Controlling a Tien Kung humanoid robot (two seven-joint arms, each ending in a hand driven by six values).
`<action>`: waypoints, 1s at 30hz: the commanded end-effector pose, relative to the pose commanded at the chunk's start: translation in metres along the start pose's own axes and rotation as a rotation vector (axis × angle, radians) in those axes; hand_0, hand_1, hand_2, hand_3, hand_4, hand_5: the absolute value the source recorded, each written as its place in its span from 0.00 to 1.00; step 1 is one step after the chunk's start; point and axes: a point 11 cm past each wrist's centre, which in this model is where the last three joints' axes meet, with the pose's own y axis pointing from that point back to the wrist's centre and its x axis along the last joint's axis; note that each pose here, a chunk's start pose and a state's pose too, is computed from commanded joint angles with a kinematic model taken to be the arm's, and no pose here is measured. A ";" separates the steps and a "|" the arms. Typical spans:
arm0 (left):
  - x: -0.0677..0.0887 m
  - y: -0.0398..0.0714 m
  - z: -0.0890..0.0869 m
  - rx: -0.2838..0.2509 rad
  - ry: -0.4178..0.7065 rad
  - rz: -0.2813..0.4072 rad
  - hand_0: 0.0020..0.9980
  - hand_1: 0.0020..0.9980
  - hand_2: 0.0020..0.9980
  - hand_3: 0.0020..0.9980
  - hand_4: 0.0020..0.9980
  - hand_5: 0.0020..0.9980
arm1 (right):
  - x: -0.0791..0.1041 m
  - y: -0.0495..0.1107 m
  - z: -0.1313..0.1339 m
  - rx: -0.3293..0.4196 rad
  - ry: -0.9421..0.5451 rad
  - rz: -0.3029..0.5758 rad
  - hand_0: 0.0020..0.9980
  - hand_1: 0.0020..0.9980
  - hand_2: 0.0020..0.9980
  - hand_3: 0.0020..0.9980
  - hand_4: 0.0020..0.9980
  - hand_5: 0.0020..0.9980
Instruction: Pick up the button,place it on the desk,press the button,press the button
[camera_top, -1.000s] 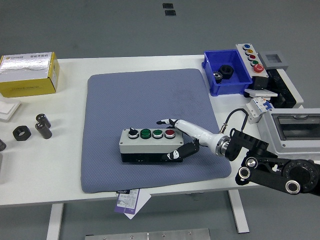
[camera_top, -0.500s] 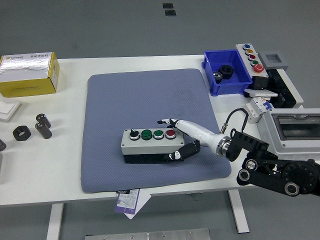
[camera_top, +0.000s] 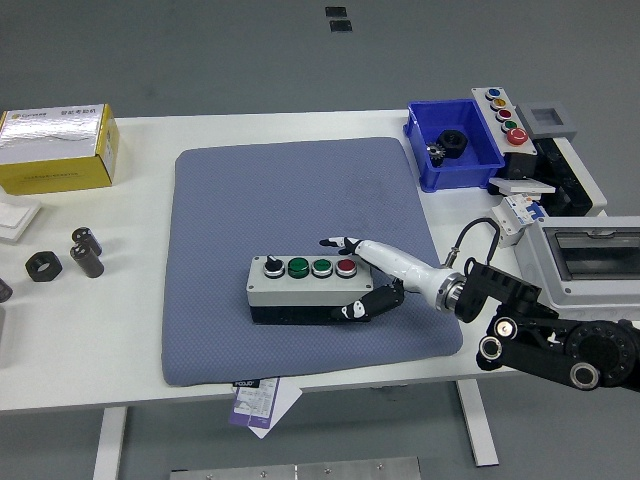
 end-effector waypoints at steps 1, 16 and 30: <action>0.000 0.000 0.000 0.000 0.000 0.000 0.72 0.70 0.62 0.62 0.71 0.23 | 0.000 0.000 0.000 -0.001 0.002 0.001 0.92 0.92 0.99 0.98 0.56 0.00; 0.000 0.000 0.001 -0.003 -0.005 -0.001 0.72 0.70 0.62 0.62 0.71 0.22 | 0.006 0.004 0.008 -0.015 -0.120 -0.021 1.00 0.98 1.00 1.00 0.68 0.07; -0.001 0.001 0.006 -0.011 -0.009 -0.004 0.72 0.70 0.61 0.61 0.70 0.22 | 0.010 0.003 0.016 -0.021 -0.091 0.009 1.00 0.99 1.00 1.00 0.83 0.26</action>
